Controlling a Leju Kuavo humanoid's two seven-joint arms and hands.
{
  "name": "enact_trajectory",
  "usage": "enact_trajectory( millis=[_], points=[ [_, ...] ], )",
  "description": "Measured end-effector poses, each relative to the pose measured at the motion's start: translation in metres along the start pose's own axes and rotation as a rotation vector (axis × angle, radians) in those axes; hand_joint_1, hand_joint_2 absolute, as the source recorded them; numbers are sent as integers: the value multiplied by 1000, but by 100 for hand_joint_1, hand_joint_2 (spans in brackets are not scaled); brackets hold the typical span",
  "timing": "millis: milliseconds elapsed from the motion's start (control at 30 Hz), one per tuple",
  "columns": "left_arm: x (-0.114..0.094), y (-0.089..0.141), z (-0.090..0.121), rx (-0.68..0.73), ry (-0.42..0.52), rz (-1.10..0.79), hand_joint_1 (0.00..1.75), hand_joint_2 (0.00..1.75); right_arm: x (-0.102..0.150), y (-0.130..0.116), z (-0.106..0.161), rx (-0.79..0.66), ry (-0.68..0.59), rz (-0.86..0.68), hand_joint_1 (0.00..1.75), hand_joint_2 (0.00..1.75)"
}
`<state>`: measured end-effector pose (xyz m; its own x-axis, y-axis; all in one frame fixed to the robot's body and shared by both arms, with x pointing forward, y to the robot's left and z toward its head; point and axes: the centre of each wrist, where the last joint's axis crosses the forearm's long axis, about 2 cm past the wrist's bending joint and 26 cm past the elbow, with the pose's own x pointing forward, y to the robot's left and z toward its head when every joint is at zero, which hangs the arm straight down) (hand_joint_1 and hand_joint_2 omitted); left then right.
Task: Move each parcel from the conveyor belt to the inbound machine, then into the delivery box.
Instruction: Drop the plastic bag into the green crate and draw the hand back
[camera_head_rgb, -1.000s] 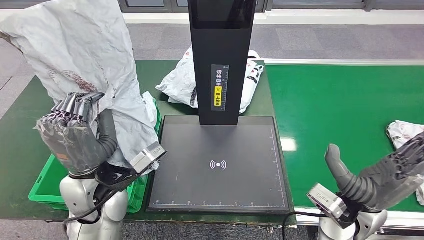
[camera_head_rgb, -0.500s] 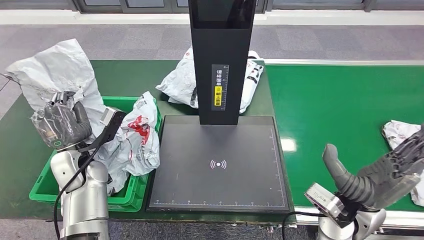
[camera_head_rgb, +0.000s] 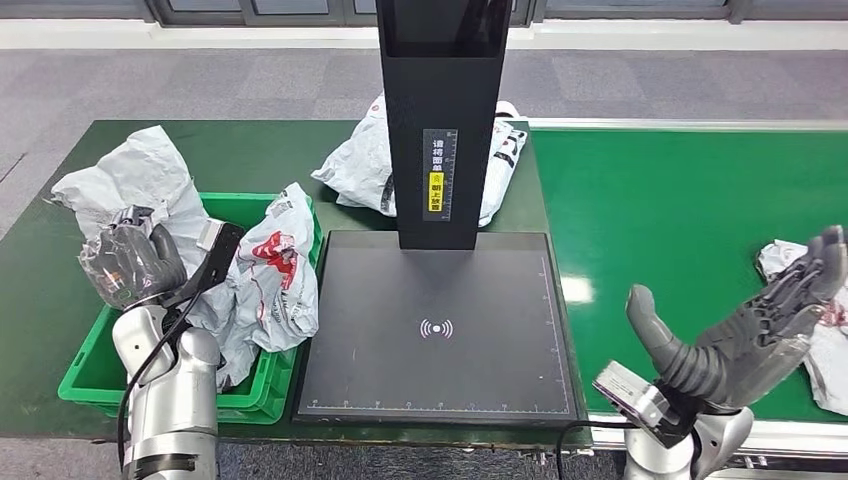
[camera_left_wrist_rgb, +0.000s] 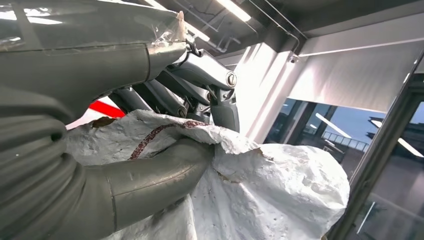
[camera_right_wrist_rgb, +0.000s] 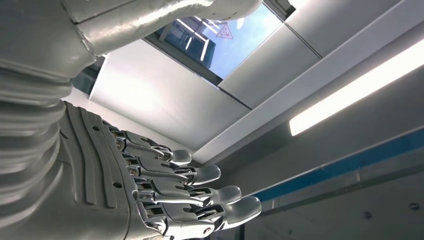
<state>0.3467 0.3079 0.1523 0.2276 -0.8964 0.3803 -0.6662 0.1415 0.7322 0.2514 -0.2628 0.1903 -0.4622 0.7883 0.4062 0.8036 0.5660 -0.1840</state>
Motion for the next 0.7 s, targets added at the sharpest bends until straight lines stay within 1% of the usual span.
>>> enact_trajectory(
  millis=[33, 533, 700],
  points=[
    [-1, 0, 0, -1, 4, -2, 0, 175, 0, 1, 1, 4, 1, -1, 0, 175],
    [-15, 4, -2, 32, 6, 23, 0, 175, -9, 7, 13, 49, 46, 8, 0, 175],
    [-15, 8, -2, 53, -15, 32, 0, 175, -20, 7, 18, 72, 70, 47, 0, 175]
  ],
)
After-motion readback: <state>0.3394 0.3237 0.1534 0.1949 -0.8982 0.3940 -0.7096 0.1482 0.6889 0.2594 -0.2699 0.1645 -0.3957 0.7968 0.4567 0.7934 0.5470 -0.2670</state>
